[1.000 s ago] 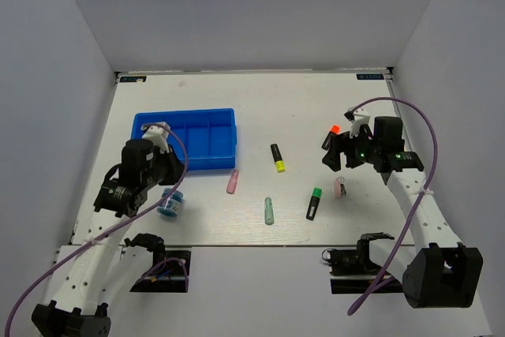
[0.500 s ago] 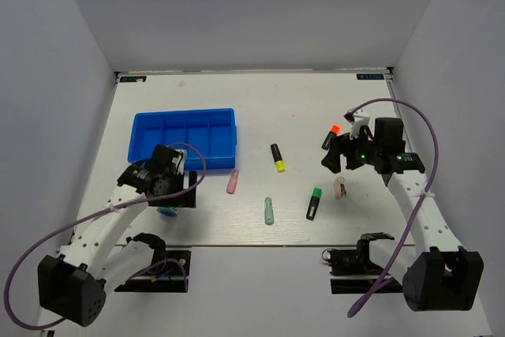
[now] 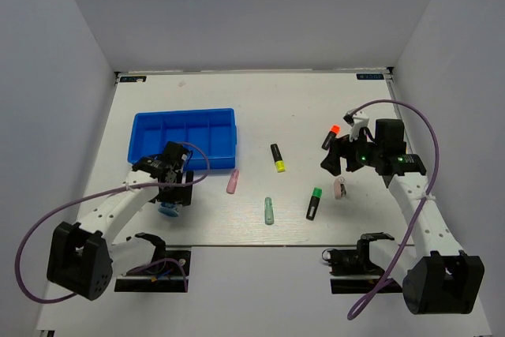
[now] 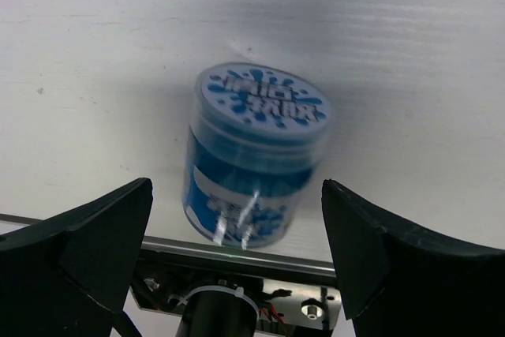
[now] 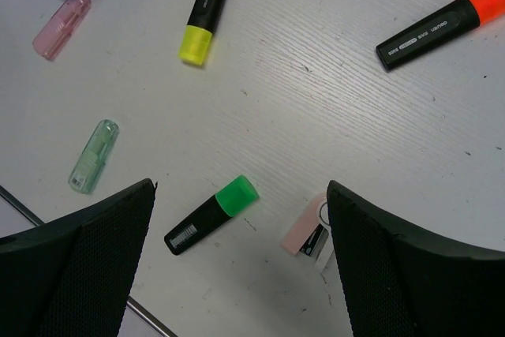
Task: Sort the stationery into containers
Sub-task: Pick up the stationery from the center of the board, then place the stationery in the storage box.
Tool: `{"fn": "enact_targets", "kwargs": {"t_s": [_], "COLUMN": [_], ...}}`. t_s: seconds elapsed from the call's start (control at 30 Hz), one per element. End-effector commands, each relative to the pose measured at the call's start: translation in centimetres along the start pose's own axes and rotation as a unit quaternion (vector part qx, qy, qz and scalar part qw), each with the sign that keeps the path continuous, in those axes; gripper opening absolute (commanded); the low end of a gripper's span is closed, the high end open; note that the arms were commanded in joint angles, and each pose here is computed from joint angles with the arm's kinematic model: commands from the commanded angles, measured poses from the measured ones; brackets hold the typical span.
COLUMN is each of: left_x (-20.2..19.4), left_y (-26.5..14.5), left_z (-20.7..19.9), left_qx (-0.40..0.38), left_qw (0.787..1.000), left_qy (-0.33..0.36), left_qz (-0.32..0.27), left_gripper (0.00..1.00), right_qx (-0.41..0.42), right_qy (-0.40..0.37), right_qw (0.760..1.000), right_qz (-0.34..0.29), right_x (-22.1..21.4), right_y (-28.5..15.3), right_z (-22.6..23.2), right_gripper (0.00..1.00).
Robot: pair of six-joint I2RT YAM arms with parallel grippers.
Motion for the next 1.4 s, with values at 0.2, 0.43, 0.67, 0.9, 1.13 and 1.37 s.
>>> {"fn": "enact_targets", "kwargs": {"t_s": [0.2,0.43,0.67,0.9,1.13,1.37], "left_x": [0.9,0.5,0.2,1.0,4.9,10.8], "left_y": [2.8,3.6,3.5,-0.7,-9.4,-8.2], "left_z": [0.2,-0.4,-0.7,-1.0,0.5,5.2], "left_qx": [0.025,0.028,0.025,-0.013,-0.069,0.007], "left_qw": [0.999,0.999,0.998,0.999,0.981,0.984], "left_qy": [0.024,0.036,0.043,0.018,-0.052,-0.093], "left_qz": [0.026,0.02,0.025,-0.032,-0.176,-0.151], "left_gripper": [0.99,0.87,0.39,0.0,0.0,0.0], "right_qx": [0.02,0.022,0.02,0.024,0.028,0.032], "right_qy": [-0.022,-0.024,-0.026,-0.028,-0.026,-0.023], "right_qw": [0.999,0.999,0.999,0.998,0.999,0.999], "right_qz": [-0.028,-0.036,-0.043,-0.041,-0.034,-0.032], "right_x": [0.9,0.8,0.9,0.8,0.7,0.6], "right_y": [-1.3,-1.7,-2.0,-1.9,-1.6,-1.6], "right_z": [1.0,1.3,1.4,1.5,1.4,1.4], "right_gripper": [0.91,0.91,0.91,0.91,0.91,0.91]}}
Point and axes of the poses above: each gripper's point midway between its finger pads, its own y axis out along the fingers, its own z axis along the line the jaws close on, x = y × z, the point moved 10 cm from there along -y, back along the fingers, and after that the axes turned 8 degrees about y, right-handed, at the moved point
